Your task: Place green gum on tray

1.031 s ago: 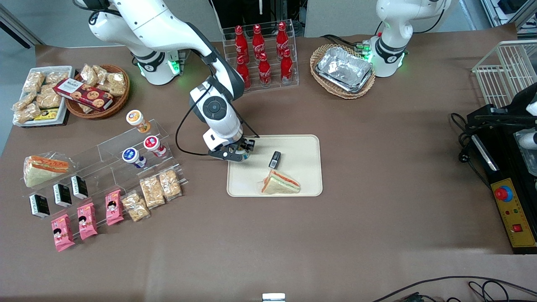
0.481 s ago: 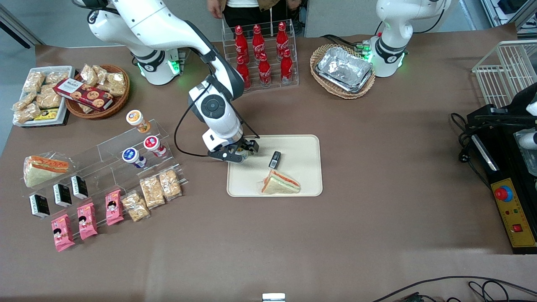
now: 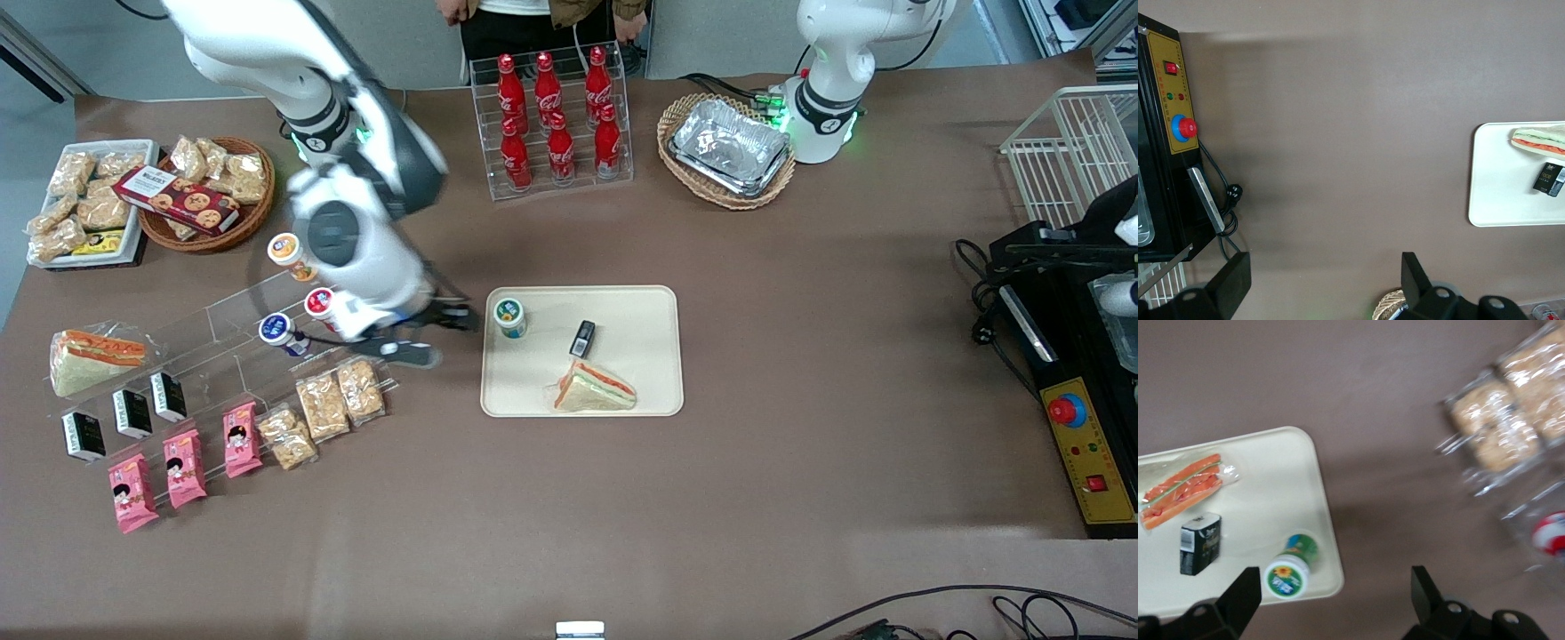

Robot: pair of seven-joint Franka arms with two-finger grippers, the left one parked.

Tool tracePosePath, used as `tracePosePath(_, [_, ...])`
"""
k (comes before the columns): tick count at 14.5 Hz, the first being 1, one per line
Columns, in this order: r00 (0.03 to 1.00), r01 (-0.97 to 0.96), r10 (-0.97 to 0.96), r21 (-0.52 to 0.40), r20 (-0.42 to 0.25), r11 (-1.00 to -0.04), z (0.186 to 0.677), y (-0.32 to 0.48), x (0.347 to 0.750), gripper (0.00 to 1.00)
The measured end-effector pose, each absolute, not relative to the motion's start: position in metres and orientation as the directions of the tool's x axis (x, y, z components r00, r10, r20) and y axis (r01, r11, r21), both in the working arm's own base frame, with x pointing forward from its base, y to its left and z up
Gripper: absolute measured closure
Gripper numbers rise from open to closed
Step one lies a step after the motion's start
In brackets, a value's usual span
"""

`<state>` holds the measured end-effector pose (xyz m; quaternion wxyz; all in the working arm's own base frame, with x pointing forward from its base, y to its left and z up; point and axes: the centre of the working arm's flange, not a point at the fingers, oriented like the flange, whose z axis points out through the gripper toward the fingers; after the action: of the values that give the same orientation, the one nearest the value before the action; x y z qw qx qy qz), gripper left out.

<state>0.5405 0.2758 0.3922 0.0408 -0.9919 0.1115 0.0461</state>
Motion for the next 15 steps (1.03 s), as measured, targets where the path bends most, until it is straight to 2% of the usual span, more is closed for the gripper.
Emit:
tracePosePath(4, [0.977,-0.198,-0.189,-0.091,-0.1,-0.976,0.459,0.184,0.561,0.0])
tracePosePath(10, [0.982,-0.178,-0.169,-0.109,-0.09,-0.978,0.535,0.084,0.556,0.0])
tracePosePath(15, [0.992,-0.125,-0.12,-0.12,-0.046,-0.985,0.58,0.012,0.561,0.0])
